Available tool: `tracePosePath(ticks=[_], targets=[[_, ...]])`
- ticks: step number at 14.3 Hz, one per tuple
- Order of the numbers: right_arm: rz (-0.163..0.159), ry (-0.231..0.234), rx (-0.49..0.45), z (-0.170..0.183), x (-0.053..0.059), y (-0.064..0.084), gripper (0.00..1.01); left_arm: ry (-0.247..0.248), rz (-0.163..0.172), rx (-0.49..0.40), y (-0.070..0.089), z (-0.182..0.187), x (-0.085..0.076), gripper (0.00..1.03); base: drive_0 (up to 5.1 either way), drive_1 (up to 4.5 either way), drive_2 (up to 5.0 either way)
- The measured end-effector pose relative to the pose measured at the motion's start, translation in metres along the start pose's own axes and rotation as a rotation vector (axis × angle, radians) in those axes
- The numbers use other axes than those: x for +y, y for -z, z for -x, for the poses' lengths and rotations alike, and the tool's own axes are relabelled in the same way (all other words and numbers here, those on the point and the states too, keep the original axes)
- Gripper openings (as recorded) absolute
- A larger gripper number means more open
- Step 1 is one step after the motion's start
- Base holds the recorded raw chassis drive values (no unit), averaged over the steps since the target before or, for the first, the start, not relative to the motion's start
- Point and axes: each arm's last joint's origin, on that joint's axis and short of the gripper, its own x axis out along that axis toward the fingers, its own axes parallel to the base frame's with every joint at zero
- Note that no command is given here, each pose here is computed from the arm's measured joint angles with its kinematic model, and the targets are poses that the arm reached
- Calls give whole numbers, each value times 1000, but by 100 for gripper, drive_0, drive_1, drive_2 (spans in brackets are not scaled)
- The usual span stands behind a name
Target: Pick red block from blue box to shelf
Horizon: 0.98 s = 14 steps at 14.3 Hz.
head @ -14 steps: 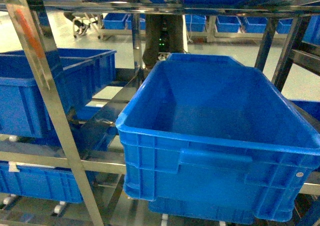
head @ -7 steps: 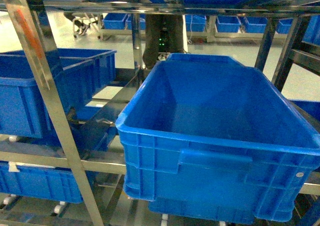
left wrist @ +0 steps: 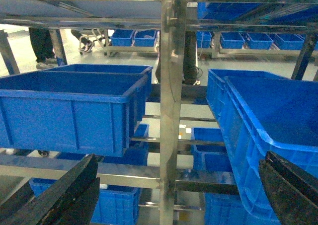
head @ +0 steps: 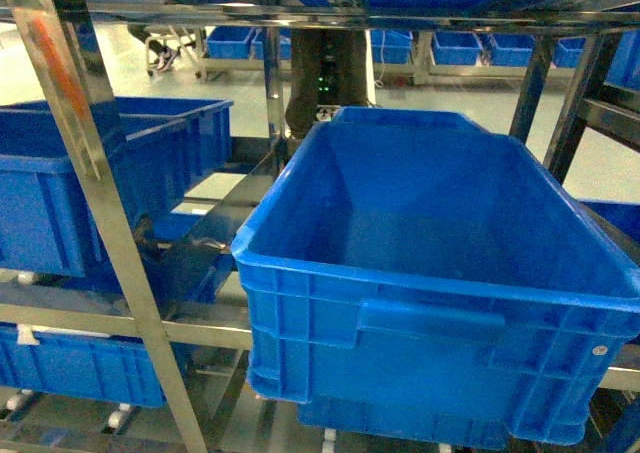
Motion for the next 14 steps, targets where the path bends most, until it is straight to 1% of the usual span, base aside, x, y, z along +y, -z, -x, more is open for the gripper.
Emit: tracePosePath(ticks=[10,11,12,13,14], targets=[[0,0,0,0,0,0,28,0,0,0,0,0,0,98,0,0,0],[9,-45,107,-1,-1,1,28,0,0,0,0,0,0,98,0,0,0],[7,-153,277,-4,-1,-4,28,0,0,0,0,0,0,98,0,0,0],[-1,-194,355,-3,-1,-5,28,0,0,0,0,0,0,98,0,0,0],[-2,-201,412,-2,0,1,28,-1,0,0,0,0,0,98,0,0,0]])
